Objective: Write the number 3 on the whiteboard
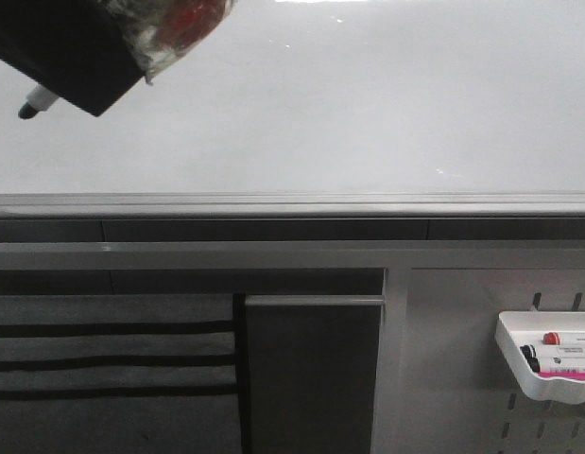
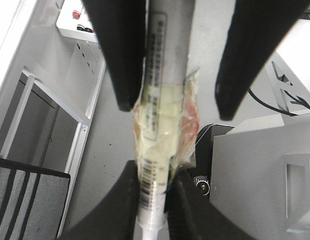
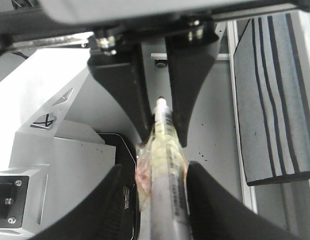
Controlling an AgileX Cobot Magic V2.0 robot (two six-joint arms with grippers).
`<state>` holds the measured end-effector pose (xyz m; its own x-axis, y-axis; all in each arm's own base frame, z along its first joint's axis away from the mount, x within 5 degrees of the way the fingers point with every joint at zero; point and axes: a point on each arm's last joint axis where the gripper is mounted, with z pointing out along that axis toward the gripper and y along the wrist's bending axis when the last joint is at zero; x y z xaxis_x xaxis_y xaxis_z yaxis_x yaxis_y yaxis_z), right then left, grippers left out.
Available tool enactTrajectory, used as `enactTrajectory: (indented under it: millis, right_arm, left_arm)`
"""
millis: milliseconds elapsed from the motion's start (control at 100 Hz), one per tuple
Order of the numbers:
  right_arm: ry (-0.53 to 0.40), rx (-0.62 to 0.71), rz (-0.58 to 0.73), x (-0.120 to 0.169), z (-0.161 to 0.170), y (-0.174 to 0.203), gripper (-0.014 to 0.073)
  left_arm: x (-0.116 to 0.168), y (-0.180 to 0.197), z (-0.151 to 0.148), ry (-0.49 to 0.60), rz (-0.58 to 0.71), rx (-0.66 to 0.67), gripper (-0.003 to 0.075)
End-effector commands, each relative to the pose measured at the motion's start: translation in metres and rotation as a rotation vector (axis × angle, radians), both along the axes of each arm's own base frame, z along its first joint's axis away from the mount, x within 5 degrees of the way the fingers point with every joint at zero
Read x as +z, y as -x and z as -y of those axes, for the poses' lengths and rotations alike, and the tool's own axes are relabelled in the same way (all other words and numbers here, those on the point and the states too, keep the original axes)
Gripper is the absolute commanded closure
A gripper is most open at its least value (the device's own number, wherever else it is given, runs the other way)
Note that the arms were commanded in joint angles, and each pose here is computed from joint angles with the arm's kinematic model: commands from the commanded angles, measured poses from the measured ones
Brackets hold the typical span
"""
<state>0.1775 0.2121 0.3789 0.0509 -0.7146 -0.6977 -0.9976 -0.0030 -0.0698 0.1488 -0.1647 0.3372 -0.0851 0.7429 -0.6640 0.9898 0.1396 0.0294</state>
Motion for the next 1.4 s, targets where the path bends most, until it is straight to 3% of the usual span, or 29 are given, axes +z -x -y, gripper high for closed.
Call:
enactTrajectory:
  millis: [0, 120, 360, 460, 530, 680, 720, 770, 930, 990, 1160, 1250, 1390]
  right_arm:
    - [-0.072, -0.001, 0.048, 0.018, 0.001, 0.004, 0.0347]
    - [-0.075, -0.005, 0.056, 0.021, 0.001, 0.004, 0.0372]
    - [-0.072, -0.001, 0.052, 0.021, 0.001, 0.004, 0.0573]
    - [-0.069, 0.001, 0.049, 0.02, 0.002, 0.005, 0.0596]
    - [-0.069, 0.001, 0.049, 0.02, 0.002, 0.005, 0.0596]
    - [-0.064, -0.025, 0.052, 0.021, 0.003, 0.004, 0.0596]
    - [-0.057, -0.05, 0.069, 0.023, 0.006, 0.004, 0.0596]
    - [-0.043, -0.116, 0.083, 0.026, 0.011, 0.003, 0.0596]
    - [-0.026, -0.406, 0.118, 0.041, 0.041, 0.003, 0.0596]
    - [-0.064, -0.581, 0.08, 0.045, 0.06, 0.0, 0.0596]
    - [-0.195, -0.879, 0.1, 0.046, 0.109, -0.001, 0.0596]
    - [-0.249, -0.976, 0.126, 0.037, 0.128, 0.003, 0.0596]
    - [-0.326, -1.015, 0.131, 0.017, 0.133, 0.007, 0.0596]
  left_arm:
    - [0.017, 0.003, 0.002, 0.078, 0.039, 0.008, 0.0741]
    - [0.017, 0.002, 0.002, 0.076, 0.041, 0.008, 0.0741]
    - [0.017, 0.002, 0.002, 0.076, 0.041, 0.008, 0.0741]
    - [0.017, 0.002, 0.002, 0.076, 0.041, 0.008, 0.0734]
    - [0.017, 0.002, 0.002, 0.073, 0.044, 0.008, 0.0662]
    - [0.024, 0.001, 0.002, 0.08, 0.073, 0.008, 0.0332]
    - [0.028, 0.001, 0.0, 0.09, 0.085, 0.02, 0.0278]
    - [0.036, 0.003, -0.004, 0.109, 0.109, 0.03, 0.0233]
    - [0.056, 0.007, -0.026, 0.173, 0.204, 0.146, 0.0248]
    - [0.059, 0.01, -0.038, 0.188, 0.217, 0.219, 0.0248]
    - [0.048, 0.011, -0.069, 0.221, 0.193, 0.446, 0.0248]
    - [0.033, 0.01, -0.083, 0.242, 0.156, 0.592, 0.0248]
    - [0.012, 0.007, -0.095, 0.287, 0.116, 0.726, 0.0248]
